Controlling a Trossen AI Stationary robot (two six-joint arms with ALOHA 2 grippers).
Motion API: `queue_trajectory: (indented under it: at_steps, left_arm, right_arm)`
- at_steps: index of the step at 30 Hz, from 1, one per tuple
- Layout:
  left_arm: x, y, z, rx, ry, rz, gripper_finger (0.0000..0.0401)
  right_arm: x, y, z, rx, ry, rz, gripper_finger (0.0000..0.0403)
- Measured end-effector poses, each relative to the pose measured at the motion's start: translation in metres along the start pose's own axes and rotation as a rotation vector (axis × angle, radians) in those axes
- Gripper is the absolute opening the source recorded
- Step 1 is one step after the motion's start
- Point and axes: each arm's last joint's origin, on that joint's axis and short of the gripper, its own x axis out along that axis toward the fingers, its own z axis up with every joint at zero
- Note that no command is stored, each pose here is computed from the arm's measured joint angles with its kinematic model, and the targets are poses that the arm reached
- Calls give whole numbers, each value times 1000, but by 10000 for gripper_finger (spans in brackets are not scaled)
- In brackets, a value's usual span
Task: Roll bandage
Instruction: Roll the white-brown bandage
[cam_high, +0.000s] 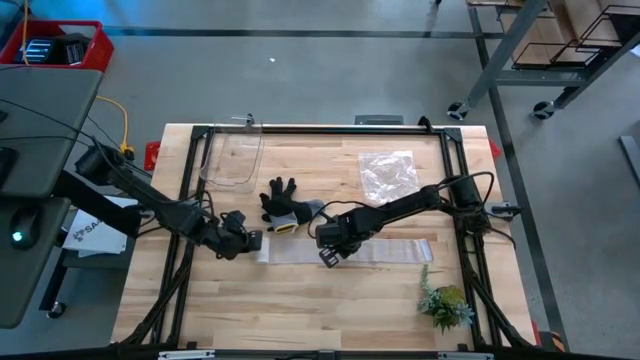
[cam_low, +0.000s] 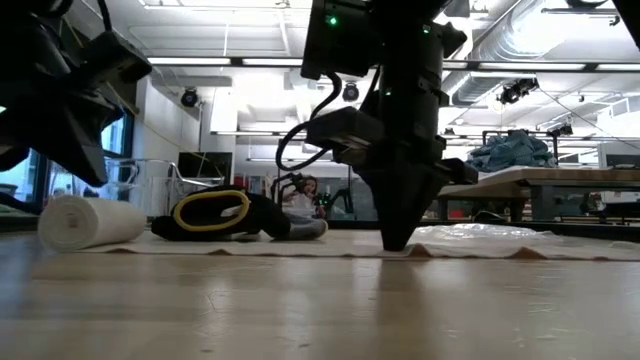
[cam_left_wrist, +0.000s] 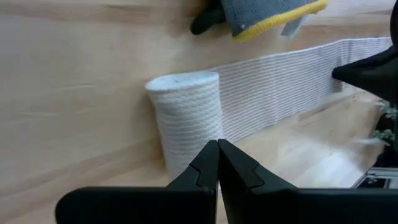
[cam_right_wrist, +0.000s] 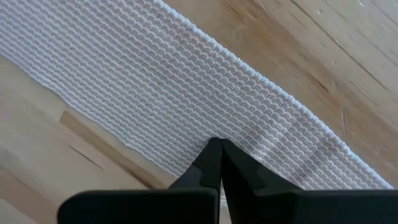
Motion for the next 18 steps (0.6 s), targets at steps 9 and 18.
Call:
queue_trajectory:
  at_steps: [9,18]
  left_arm:
    - [-15,12,-3,-40,-31,25,29]
    - [6,19,-11,-136,-32,165,76]
  right_arm:
    - [0,-4,-2,-31,26,-36,0]
    - [1,-2,-1,-40,7,-19,0]
